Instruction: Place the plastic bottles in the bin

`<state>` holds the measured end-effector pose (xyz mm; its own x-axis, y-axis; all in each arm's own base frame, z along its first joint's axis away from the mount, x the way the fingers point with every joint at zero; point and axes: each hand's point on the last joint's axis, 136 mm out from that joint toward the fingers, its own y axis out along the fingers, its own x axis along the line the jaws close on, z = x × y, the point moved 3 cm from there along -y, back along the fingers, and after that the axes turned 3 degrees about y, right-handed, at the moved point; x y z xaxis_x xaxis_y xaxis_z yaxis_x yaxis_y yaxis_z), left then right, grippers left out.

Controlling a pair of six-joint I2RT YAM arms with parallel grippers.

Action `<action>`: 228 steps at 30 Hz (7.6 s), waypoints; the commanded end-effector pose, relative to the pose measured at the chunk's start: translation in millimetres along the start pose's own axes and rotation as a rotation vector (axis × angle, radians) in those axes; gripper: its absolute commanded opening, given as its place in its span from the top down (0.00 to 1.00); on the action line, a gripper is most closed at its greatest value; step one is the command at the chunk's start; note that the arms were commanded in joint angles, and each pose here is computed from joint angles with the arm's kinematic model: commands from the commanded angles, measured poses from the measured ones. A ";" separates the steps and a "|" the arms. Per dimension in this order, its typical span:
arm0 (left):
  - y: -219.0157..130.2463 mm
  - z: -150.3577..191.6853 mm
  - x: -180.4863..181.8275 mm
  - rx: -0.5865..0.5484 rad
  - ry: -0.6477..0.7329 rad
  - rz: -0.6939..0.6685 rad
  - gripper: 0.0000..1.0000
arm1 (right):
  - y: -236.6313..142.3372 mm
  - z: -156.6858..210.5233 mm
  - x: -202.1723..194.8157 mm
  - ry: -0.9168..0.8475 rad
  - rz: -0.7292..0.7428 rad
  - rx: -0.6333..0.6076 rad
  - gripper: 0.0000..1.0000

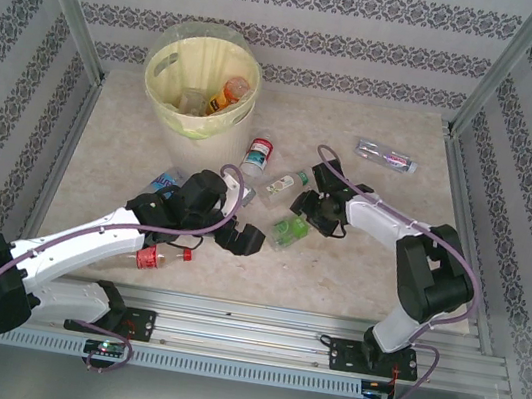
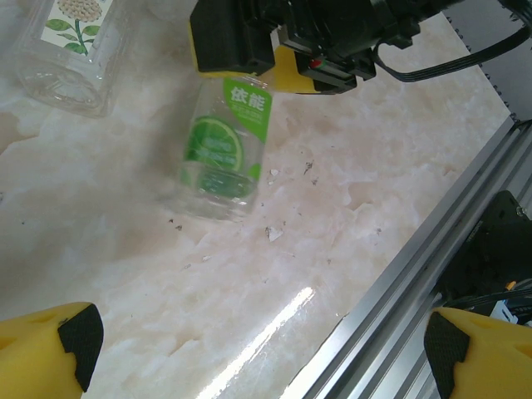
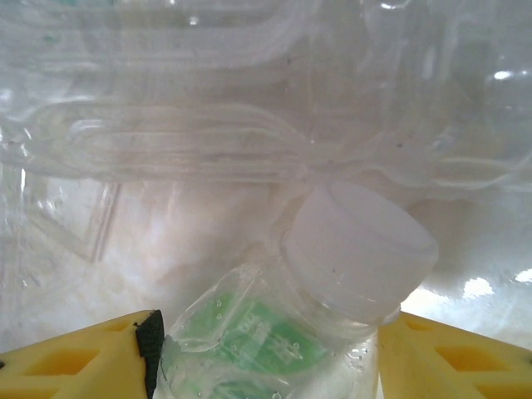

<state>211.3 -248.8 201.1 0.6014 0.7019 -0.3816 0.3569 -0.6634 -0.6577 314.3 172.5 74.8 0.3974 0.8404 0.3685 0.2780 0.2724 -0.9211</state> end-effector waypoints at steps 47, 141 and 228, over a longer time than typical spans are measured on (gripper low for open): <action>0.0 -0.9 -9.9 -0.066 -0.056 0.062 0.01 | 4.9 38.4 32.9 -0.126 0.074 0.057 0.22; 5.9 -83.7 -38.1 -0.271 -0.264 0.267 0.39 | -229.6 35.6 68.3 -0.594 -0.682 -0.204 0.02; -158.8 -196.8 66.6 -0.414 -0.082 -0.191 0.00 | -178.1 -20.4 -20.9 -0.151 -0.308 -0.306 0.02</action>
<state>353.5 -125.1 413.4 0.3272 0.8845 -0.3326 0.7758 -0.4524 -0.4398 265.5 99.1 240.2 0.1035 0.8276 0.5517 0.6113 0.3846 -0.6916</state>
